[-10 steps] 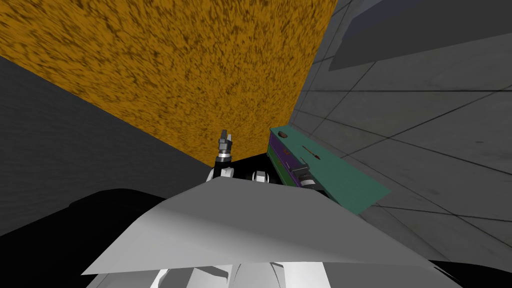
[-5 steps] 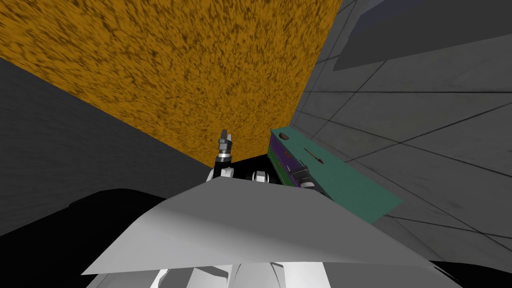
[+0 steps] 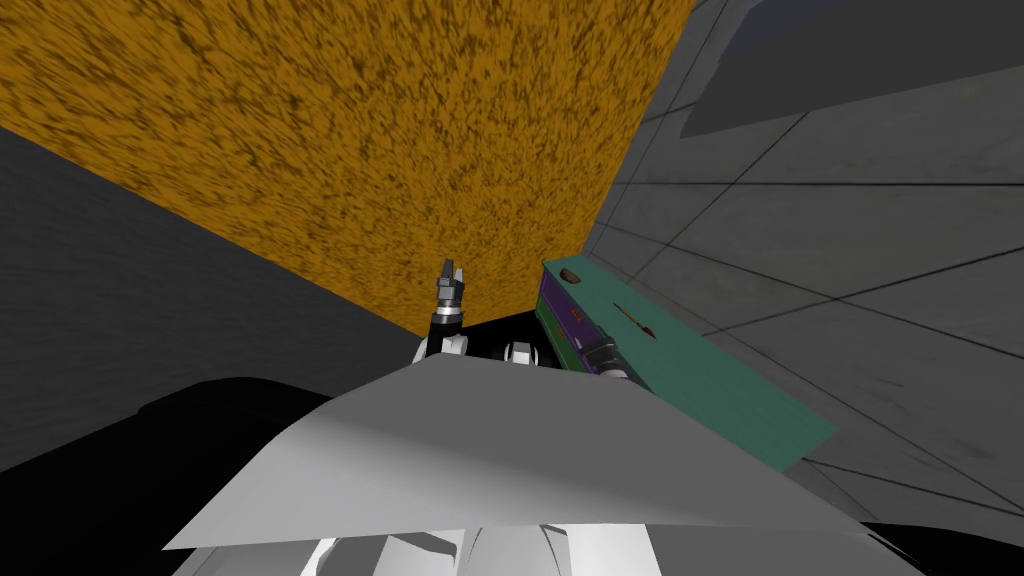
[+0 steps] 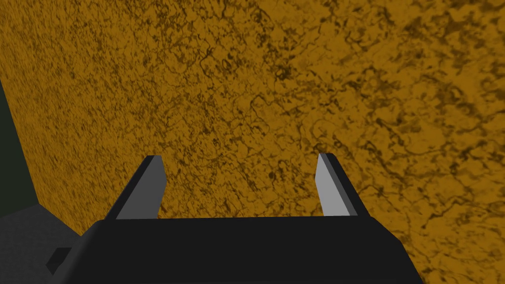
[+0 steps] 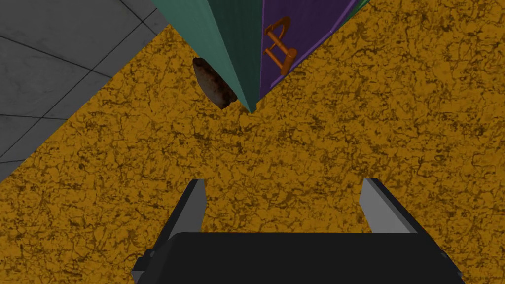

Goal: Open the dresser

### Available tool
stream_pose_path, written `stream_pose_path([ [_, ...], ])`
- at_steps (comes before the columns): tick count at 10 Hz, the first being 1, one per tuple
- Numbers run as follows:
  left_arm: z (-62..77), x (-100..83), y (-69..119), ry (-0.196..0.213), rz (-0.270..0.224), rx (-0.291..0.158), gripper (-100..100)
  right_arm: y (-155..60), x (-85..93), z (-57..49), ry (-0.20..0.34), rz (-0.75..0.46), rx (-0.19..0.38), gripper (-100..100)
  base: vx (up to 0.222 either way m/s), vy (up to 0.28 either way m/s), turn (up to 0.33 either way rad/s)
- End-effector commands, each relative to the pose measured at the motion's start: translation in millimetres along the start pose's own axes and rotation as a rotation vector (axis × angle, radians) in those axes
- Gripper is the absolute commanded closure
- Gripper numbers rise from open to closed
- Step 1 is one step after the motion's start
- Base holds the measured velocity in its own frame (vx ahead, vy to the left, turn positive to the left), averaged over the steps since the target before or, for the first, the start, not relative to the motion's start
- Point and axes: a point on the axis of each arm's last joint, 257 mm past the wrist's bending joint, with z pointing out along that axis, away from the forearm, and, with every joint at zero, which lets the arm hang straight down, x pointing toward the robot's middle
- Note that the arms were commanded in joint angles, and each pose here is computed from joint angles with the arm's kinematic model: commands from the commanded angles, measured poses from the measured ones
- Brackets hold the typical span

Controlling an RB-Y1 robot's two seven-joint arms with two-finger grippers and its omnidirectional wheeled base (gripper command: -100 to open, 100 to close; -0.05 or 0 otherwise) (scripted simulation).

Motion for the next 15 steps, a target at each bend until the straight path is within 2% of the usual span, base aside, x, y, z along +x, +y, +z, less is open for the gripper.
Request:
stream_pose_path([
  [1,0.0,0.0,0.0,0.0,0.0,0.0,0,9.3,11.8,-4.2,0.039,-0.083,-0.019,-100,0.059,-0.005,0.043],
  [4,0.0,0.0,0.0,0.0,0.0,0.0,0,18.7,24.2,-8.8,0.077,-0.197,-0.045,-100,0.077,-0.01,0.034],
  [7,0.0,0.0,0.0,0.0,0.0,0.0,0,33.3,42.6,-18.0,0.131,-0.322,-0.084,-100,0.078,-0.014,0.037],
  [15,0.0,0.0,0.0,0.0,0.0,0.0,0,56.2,71.9,-35.8,0.214,-0.569,-0.164,-100,0.069,-0.012,0.029],
])
